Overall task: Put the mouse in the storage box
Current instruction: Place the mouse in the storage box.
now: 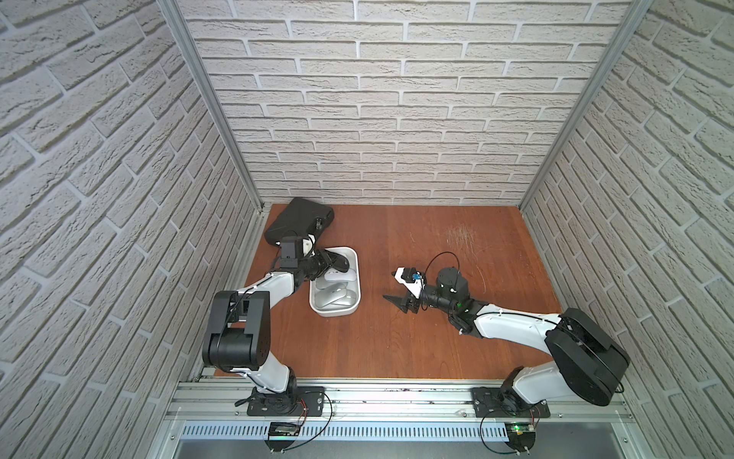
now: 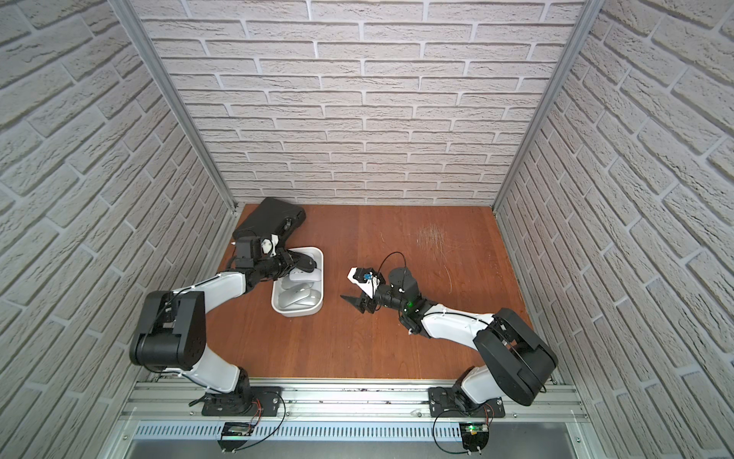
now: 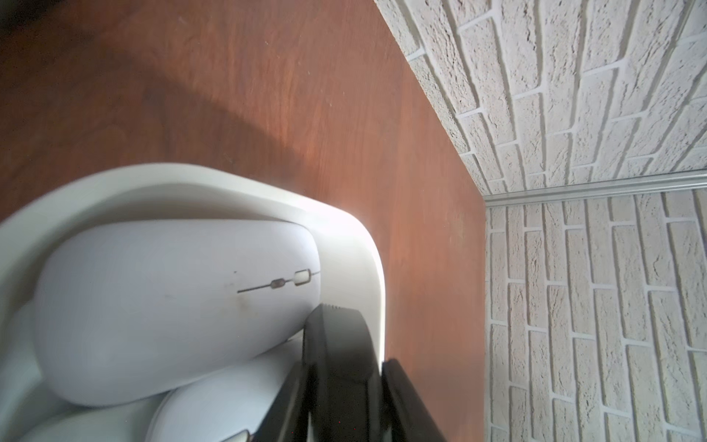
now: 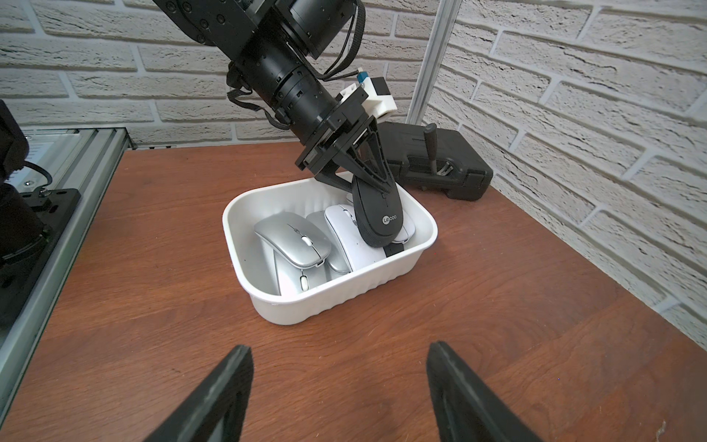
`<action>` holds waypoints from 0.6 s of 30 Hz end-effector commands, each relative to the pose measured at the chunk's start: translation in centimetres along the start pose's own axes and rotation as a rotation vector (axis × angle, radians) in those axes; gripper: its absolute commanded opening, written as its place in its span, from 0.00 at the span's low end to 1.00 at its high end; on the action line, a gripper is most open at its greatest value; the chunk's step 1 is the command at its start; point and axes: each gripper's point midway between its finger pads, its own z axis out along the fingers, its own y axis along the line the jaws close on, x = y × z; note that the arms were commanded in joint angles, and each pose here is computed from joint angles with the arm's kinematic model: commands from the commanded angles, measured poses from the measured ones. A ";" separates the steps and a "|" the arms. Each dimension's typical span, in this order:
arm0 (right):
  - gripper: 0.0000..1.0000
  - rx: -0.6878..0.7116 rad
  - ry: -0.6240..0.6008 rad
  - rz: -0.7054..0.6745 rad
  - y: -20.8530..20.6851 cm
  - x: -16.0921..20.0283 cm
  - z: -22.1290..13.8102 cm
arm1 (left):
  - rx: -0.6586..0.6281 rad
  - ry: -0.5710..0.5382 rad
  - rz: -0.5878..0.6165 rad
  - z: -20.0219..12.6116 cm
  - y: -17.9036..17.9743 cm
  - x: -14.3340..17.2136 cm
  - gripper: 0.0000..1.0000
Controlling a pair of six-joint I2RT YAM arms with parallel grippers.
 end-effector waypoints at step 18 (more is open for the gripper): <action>0.76 0.104 -0.073 0.025 -1.9 -2.3 -1.0 | -0.420 -0.298 0.225 -8.3 1.8 -4.0 0.75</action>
